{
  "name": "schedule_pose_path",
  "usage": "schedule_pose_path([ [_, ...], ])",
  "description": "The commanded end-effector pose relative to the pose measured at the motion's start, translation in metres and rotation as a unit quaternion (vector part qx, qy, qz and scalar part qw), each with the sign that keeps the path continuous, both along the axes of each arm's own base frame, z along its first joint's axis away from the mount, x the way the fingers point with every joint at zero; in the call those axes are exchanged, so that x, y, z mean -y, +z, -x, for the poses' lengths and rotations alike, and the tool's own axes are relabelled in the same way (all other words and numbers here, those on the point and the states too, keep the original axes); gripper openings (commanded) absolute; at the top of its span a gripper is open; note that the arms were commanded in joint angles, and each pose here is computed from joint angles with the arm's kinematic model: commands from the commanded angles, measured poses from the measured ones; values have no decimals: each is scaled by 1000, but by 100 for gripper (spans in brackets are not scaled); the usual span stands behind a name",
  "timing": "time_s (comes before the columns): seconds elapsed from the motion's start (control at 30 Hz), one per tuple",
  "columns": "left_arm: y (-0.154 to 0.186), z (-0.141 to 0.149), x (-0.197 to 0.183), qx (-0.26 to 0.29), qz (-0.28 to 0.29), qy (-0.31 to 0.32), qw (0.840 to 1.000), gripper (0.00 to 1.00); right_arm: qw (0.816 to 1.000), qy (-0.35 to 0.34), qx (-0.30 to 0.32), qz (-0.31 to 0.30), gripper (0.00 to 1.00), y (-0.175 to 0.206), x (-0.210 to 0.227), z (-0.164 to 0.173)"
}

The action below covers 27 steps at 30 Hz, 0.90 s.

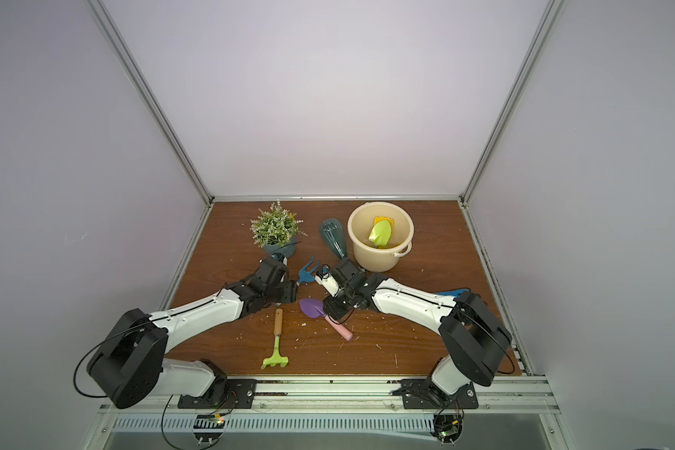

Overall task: Organize the gardening tools
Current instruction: Pick up the gardening tool from the center of the board.

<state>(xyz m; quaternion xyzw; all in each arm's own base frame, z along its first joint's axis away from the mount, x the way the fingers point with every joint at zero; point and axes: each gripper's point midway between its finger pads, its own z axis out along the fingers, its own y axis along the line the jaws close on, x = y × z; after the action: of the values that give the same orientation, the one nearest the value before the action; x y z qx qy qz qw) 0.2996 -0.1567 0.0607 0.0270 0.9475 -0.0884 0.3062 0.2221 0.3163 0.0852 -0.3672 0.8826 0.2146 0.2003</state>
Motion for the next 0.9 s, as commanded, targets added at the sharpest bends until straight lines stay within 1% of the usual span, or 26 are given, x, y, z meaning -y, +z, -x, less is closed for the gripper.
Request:
schedule_pose_path([
  [0.0,3,1,-5,2,3,2,1000,72,1000,18,-7,-1,45,-6,-10,8],
  [0.13,1,1,-6,0,-2,-3,1000,72,999,27,-5,21,45,-14,-14,11],
  [0.23,0,-4,-2,-1,-6,-10,1000,72,1000,18,0,22,44,-14,-14,8],
  [0.33,-8,-9,1,-18,-22,-17,999,71,1000,8,11,18,44,-8,-13,4],
  [0.4,-17,-10,-1,-37,-42,-18,998,67,1000,-1,20,19,45,-5,-12,0],
  [0.53,-29,-11,-8,-61,-78,-16,995,65,999,-14,31,18,44,-1,-8,-4],
  [0.77,-47,-7,-11,-86,-106,-30,990,58,998,-46,50,13,44,6,5,-14],
  [0.87,-50,-8,-12,-86,-114,-35,989,51,997,-56,59,12,44,10,9,-20],
])
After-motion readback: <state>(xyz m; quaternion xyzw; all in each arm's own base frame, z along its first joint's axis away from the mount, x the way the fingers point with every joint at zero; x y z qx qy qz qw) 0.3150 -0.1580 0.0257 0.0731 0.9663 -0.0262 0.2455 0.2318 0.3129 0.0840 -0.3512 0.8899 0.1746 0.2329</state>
